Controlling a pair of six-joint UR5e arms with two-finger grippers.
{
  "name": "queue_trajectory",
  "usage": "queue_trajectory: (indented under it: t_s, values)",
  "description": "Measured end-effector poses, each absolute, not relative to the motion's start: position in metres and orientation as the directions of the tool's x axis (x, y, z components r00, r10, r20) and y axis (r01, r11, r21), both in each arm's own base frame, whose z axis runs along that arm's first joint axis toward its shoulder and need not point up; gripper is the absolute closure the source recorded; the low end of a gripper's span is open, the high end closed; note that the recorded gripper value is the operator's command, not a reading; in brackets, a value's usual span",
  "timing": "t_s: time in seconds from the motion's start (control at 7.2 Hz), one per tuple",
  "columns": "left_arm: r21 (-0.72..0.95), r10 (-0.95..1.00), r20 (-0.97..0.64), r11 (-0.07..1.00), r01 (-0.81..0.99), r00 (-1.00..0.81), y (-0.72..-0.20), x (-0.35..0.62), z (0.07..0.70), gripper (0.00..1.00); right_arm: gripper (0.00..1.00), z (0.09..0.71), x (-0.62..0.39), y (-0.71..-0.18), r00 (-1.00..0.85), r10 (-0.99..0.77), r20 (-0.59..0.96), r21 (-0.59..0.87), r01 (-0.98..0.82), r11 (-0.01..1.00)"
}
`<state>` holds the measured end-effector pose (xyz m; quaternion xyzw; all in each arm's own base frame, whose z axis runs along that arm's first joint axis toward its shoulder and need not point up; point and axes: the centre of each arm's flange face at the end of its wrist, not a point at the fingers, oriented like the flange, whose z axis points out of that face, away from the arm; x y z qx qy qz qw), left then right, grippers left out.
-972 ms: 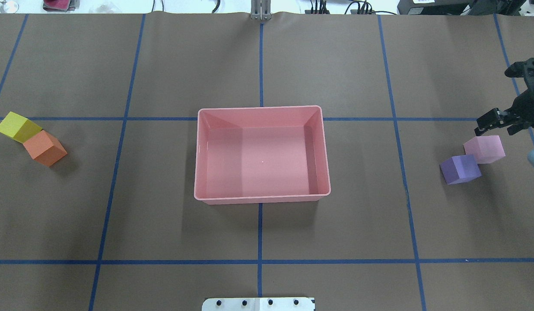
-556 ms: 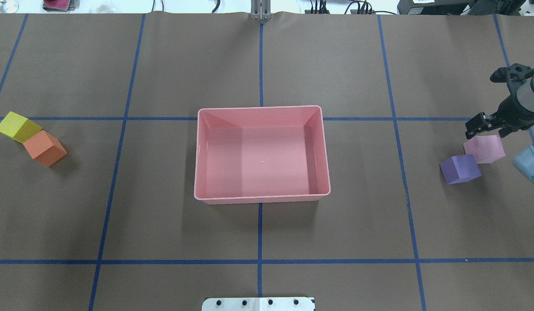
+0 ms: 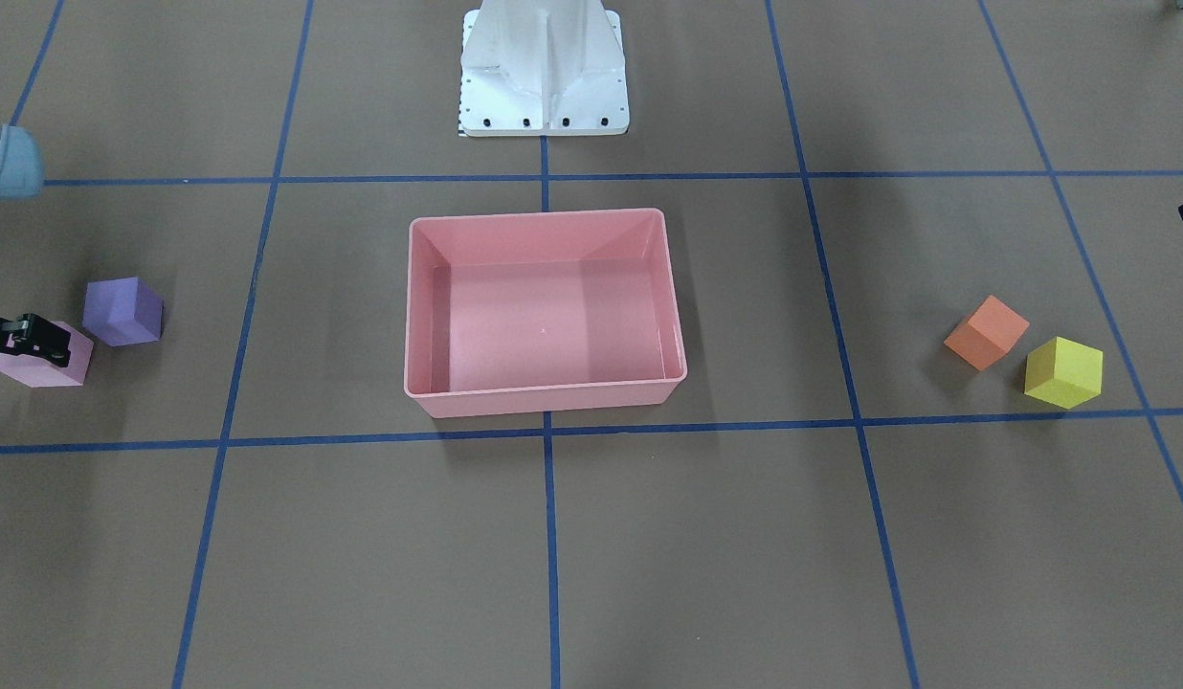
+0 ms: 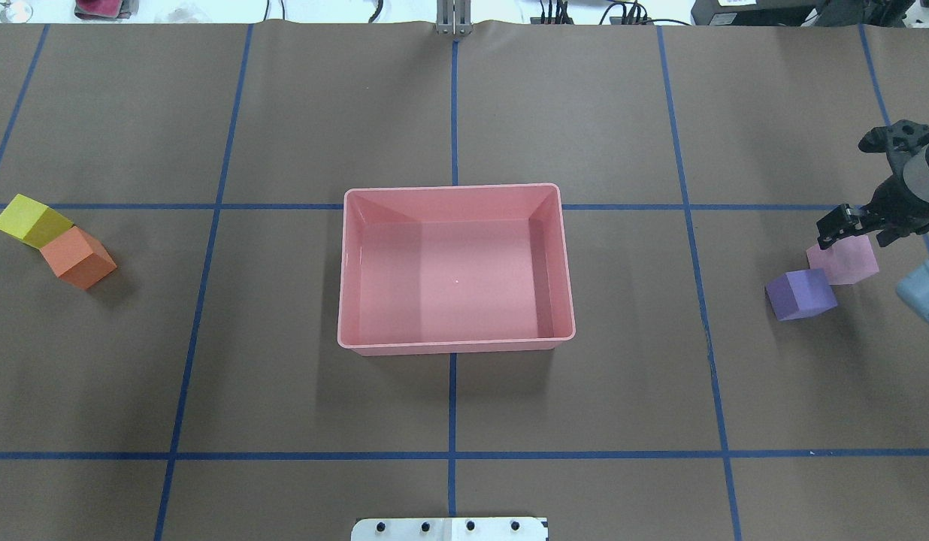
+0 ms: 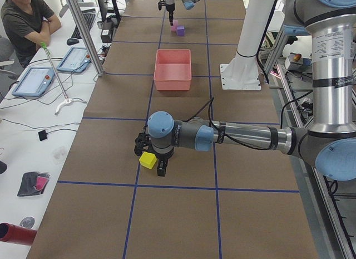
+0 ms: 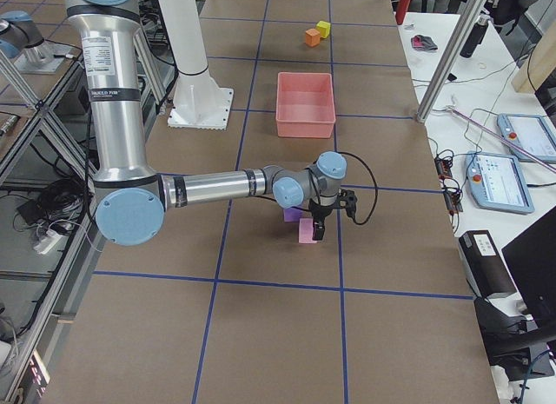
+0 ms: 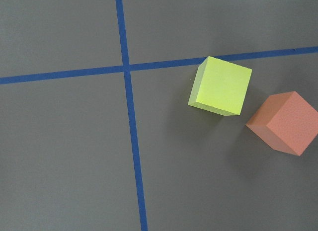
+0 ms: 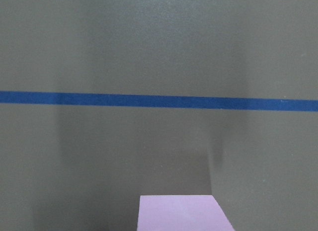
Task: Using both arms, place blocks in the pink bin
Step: 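Lower the right gripper onto the light pink cube and close it, then carry the light pink cube into the pink bin with the right gripper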
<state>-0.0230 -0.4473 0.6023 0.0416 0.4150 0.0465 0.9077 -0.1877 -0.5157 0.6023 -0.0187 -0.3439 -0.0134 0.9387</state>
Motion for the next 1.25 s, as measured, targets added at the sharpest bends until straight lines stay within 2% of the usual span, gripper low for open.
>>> queue_trajectory:
  t_s: [0.14, 0.28, 0.42, 0.56, 0.83, 1.25]
  values:
    - [0.115, 0.120, -0.749, 0.992, -0.050, 0.651, -0.447, -0.023, 0.602, 0.00, 0.03, 0.605, -0.191, -0.513, 0.765, -0.014, 0.644, -0.032, 0.045, 0.998]
    - [0.116, 0.120, -0.749, 0.992, -0.050, 0.651, -0.447, -0.023, 0.601, 0.00, 0.34, 0.609, -0.196, -0.510, 0.767, -0.018, 0.642, -0.038, 0.055, 0.998]
    - [0.116, 0.121, -0.749, 0.992, -0.050, 0.651, -0.448, -0.023, 0.601, 0.00, 0.81, 0.611, -0.200, -0.507, 0.768, -0.022, 0.640, -0.043, 0.064, 0.997]
    - [0.118, 0.122, -0.749, 0.992, -0.050, 0.651, -0.448, -0.023, 0.600, 0.01, 1.00, 0.614, -0.201, -0.505, 0.769, -0.021, 0.639, -0.048, 0.068, 0.997]
    - [0.133, 0.143, -0.750, 0.989, -0.064, 0.646, -0.458, -0.014, 0.591, 0.01, 1.00, 0.592, -0.204, -0.507, 0.754, -0.029, 0.656, -0.029, 0.063, 0.998]
    - [0.160, 0.191, -0.749, 0.981, -0.107, 0.635, -0.477, 0.036, 0.569, 0.01, 1.00, 0.457, -0.222, -0.538, 0.702, 0.058, 0.710, -0.025, -0.057, 0.998]
